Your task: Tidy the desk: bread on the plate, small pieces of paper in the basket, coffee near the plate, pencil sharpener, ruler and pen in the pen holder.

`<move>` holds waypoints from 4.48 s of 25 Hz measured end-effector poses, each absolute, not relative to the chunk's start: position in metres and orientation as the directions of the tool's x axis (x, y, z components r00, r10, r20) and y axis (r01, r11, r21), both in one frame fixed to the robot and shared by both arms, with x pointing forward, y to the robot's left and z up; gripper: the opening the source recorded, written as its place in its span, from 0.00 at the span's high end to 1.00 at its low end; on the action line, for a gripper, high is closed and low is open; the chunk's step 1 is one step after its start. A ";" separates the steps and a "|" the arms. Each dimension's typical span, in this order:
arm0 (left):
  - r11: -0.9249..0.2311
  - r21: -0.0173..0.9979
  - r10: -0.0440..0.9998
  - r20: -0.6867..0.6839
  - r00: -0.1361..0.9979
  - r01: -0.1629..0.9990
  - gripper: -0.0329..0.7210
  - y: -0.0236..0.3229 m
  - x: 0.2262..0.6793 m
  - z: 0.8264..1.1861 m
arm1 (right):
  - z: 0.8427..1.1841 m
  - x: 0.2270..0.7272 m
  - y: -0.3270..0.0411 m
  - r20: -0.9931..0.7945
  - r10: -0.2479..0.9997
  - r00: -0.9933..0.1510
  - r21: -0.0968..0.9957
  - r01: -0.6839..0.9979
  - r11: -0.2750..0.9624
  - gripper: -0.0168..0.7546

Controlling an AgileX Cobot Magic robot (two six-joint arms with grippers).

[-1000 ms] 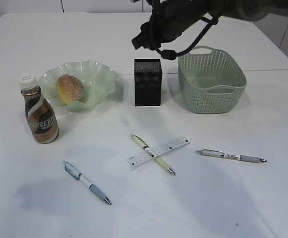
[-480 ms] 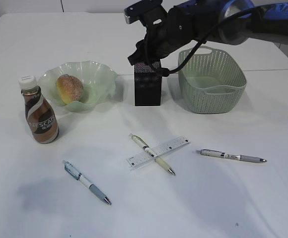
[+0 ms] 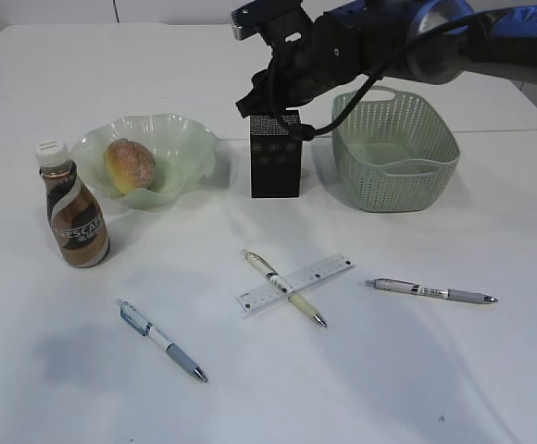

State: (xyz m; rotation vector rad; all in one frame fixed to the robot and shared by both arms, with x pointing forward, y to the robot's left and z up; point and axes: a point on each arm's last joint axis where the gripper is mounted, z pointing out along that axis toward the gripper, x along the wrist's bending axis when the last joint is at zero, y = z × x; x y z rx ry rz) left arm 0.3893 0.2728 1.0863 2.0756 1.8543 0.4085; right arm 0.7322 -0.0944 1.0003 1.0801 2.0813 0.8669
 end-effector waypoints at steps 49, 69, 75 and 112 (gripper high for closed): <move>-0.114 0.436 0.993 0.026 0.114 0.893 0.43 0.275 0.391 1.087 | 0.987 0.743 -0.101 -0.241 0.862 -0.447 0.803 0.407 0.436 0.54; -0.114 0.439 0.993 0.026 0.114 0.891 0.43 0.275 0.391 1.087 | 0.987 0.743 -0.101 -0.240 0.862 -0.446 0.803 0.407 0.434 0.48; -0.114 0.439 0.993 0.026 0.114 0.891 0.43 0.275 0.391 1.087 | 0.987 0.743 -0.101 -0.240 0.862 -0.446 0.804 0.407 0.434 0.45; -0.111 0.438 0.993 0.020 0.114 0.892 0.43 0.275 0.391 1.087 | 1.068 0.674 -0.133 -0.160 0.885 -0.437 0.498 0.738 0.455 0.48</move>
